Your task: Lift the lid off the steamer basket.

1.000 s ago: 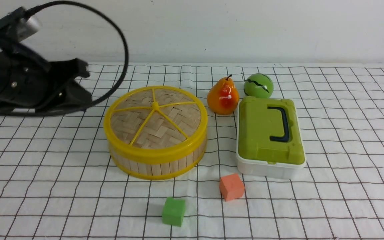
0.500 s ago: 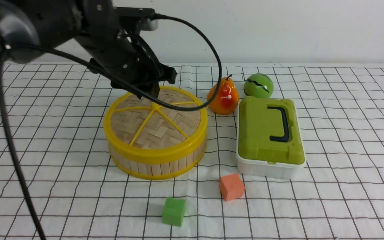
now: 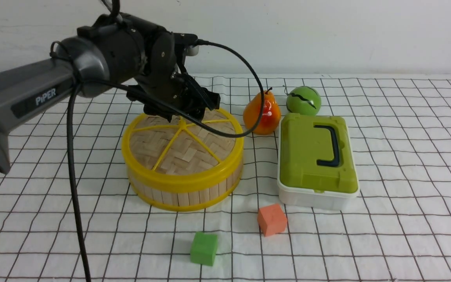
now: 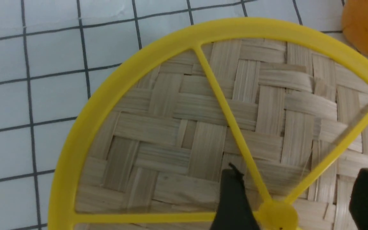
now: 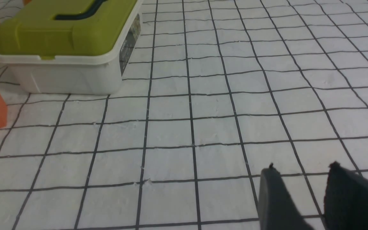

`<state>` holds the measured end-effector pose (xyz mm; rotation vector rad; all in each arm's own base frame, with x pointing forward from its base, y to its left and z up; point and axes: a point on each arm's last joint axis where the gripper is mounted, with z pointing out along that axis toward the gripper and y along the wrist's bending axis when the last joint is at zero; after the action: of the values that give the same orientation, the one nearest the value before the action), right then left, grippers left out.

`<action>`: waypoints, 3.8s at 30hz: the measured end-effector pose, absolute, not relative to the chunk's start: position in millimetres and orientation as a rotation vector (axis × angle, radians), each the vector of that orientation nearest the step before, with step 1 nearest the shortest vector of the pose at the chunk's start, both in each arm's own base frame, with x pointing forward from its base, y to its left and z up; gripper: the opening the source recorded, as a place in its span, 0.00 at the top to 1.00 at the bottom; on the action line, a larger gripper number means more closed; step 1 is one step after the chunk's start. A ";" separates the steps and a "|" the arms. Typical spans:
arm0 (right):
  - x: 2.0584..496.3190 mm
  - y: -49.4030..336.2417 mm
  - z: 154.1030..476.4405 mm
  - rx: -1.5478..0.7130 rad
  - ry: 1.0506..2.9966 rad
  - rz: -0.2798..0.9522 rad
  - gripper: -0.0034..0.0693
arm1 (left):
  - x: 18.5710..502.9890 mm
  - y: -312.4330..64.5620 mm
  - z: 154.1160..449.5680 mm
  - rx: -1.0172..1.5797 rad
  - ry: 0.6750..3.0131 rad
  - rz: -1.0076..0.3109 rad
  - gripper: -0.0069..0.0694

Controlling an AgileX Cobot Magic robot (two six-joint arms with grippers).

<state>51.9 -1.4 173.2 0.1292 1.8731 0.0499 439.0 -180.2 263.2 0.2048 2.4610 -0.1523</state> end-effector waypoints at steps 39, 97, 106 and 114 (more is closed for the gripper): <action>51.9 -1.4 173.2 0.129 1.873 0.050 0.62 | 387.5 5.8 330.5 -0.264 2.371 0.156 0.77; 51.9 -1.4 173.2 0.129 1.873 0.050 0.62 | 60.5 -19.6 295.6 -0.217 1.720 -0.510 0.93; 51.9 -1.4 173.2 0.129 1.873 0.050 0.62 | 56.7 -21.4 287.4 -0.128 1.767 -0.467 0.93; 51.9 -1.4 173.2 0.129 1.873 0.050 0.62 | 41.9 -11.5 248.1 0.001 1.632 -0.255 0.93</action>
<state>51.9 -1.4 173.2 0.1292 1.8731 0.0499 41.9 -11.5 248.1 0.0009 1.6316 -0.2553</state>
